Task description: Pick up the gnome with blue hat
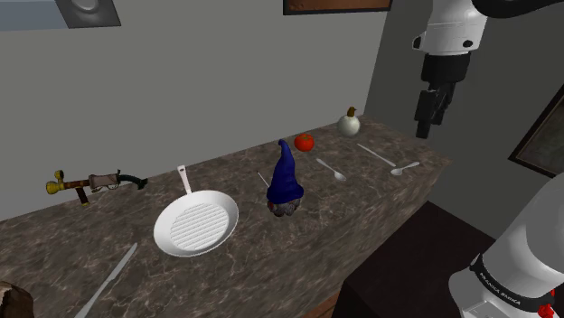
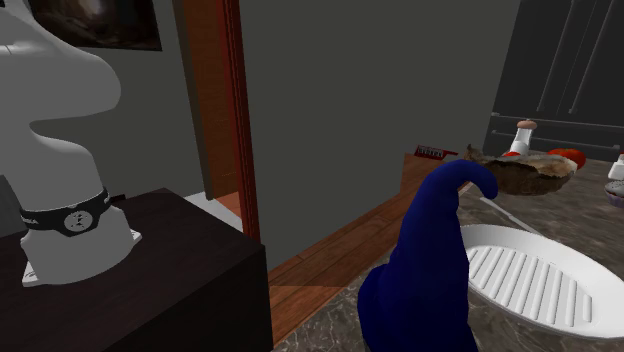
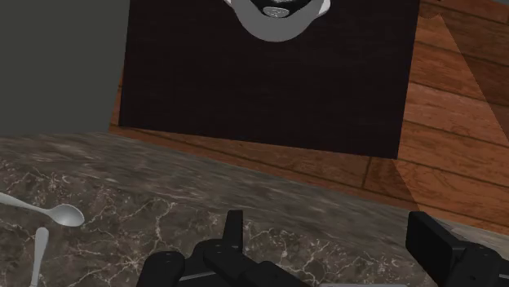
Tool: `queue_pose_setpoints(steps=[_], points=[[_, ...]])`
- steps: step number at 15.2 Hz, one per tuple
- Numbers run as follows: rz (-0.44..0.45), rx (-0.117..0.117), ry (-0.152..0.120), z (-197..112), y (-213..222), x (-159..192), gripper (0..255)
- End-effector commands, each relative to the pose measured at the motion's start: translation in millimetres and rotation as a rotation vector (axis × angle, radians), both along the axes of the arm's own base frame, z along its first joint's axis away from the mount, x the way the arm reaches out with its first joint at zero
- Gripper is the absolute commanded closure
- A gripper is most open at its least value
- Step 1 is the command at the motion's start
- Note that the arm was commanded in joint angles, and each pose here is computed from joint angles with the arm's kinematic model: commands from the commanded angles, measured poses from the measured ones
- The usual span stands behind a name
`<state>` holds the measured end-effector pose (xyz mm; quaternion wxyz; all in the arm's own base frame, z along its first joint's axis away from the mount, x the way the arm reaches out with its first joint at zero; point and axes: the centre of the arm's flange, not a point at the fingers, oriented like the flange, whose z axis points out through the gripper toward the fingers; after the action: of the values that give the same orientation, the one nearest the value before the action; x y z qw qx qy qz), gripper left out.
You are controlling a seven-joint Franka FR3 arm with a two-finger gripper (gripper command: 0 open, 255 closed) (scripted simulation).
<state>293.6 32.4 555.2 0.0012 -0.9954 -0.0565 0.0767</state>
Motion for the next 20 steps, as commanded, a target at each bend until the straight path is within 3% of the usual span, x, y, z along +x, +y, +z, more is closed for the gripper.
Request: queue_pose_setpoints(steps=[1,20], points=[[0.000,0.000,0.000,0,0,0,0],[0.013,0.008,-0.025,-76,108,209,0]])
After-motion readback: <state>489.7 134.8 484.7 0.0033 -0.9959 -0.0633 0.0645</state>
